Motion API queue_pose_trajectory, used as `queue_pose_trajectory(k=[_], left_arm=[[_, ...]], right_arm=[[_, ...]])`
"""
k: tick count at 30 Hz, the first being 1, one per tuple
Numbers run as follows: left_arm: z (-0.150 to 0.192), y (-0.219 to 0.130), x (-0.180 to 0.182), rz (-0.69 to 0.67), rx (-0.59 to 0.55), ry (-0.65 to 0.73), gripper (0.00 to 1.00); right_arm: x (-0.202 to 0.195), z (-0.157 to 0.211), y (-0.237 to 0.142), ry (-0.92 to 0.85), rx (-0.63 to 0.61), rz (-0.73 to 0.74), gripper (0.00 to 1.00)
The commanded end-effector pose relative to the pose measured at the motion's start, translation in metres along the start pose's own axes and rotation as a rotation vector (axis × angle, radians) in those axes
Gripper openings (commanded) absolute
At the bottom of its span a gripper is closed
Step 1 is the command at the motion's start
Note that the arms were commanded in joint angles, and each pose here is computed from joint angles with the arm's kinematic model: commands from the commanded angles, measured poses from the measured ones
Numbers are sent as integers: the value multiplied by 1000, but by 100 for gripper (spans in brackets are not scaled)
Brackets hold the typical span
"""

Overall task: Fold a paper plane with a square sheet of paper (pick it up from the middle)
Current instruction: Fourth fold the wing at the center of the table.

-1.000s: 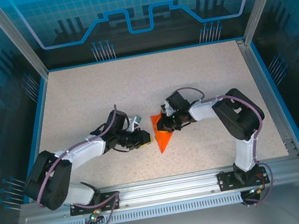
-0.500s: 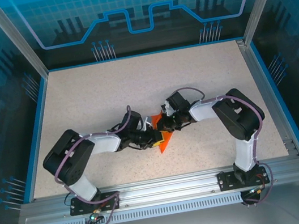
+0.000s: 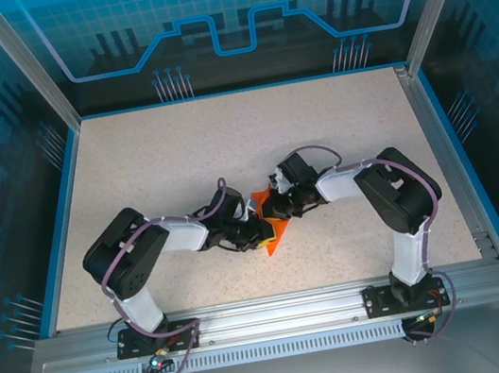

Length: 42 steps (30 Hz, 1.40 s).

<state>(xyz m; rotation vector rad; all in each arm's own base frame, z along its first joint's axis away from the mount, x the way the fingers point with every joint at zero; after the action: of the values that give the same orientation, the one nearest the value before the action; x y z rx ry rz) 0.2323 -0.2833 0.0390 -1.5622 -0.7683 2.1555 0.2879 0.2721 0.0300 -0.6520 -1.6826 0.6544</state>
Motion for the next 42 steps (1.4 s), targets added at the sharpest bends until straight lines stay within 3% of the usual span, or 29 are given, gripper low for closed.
queue_pose_trajectory(k=[1,11,28,42], left_arm=[[24,4,21,-93,126,10,19],[41,5,41,-146,216,-7,20],[56,-3,64,-141,211,-72,18],[72,-12,68,-136,271,-75,20]], right_arm=[[-67,51,17,130,142,237,12],[-69,52,17,133,143,245,12],[-73,58,18,155,140,258,12],[-76,65,20,164,138,270,12]])
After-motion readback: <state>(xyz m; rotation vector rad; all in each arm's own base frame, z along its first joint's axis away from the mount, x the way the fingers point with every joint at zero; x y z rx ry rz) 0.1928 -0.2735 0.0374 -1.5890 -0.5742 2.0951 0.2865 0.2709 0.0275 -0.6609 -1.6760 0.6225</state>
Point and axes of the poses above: each hand's point on the last joint's axis, 136 mm out from that joint toward the fingers, its own y axis out along the fingers, its own x axis along the line the jaws close on, z = x × y, the point moved 3 cm from there along -y, back along the fingers, and after that the axes turned 12 degrees about -y, right-handed, at the moved point
